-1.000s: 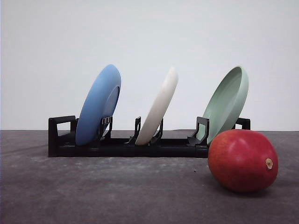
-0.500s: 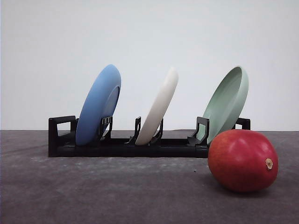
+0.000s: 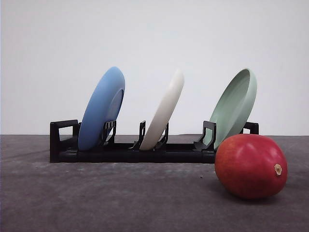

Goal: Place pomegranate in white plate

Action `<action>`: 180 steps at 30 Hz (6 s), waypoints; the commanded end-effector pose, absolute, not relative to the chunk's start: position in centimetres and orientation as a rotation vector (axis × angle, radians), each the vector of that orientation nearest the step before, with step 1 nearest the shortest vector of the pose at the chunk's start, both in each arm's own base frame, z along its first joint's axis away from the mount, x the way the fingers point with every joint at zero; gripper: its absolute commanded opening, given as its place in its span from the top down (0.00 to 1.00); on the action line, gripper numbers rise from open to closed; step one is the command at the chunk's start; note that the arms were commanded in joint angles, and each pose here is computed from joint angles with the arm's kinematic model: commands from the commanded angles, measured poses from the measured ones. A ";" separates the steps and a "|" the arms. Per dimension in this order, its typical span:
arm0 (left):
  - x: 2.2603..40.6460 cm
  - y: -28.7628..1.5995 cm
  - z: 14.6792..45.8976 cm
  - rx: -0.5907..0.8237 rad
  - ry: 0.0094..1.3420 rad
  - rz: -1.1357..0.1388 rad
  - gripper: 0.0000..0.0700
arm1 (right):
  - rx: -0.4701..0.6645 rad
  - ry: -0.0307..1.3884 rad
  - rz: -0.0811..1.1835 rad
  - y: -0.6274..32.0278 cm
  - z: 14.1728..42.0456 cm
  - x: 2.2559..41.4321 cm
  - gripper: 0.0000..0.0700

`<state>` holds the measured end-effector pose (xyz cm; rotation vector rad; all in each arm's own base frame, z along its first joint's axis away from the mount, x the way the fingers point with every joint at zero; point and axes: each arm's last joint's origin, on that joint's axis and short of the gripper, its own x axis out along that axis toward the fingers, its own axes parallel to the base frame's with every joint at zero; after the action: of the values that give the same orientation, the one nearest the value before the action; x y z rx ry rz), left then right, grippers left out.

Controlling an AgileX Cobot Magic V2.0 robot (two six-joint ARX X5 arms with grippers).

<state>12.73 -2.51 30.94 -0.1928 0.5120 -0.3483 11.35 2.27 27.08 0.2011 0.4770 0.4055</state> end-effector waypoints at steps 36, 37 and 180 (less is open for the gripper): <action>15.9 -10.7 31.6 0.236 0.242 -0.838 0.39 | 0.034 0.437 0.582 4.3 27.6 10.8 0.62; 16.3 -11.2 31.5 0.237 0.232 -0.846 0.39 | 0.034 0.438 0.582 4.3 27.6 10.8 0.62; 12.0 -22.6 17.2 0.789 0.322 -1.061 0.99 | 0.040 0.440 0.581 4.3 27.6 10.8 0.58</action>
<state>12.16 -22.09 17.21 0.7741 0.3399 -1.0528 10.80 4.29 27.06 0.0417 0.4628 0.5743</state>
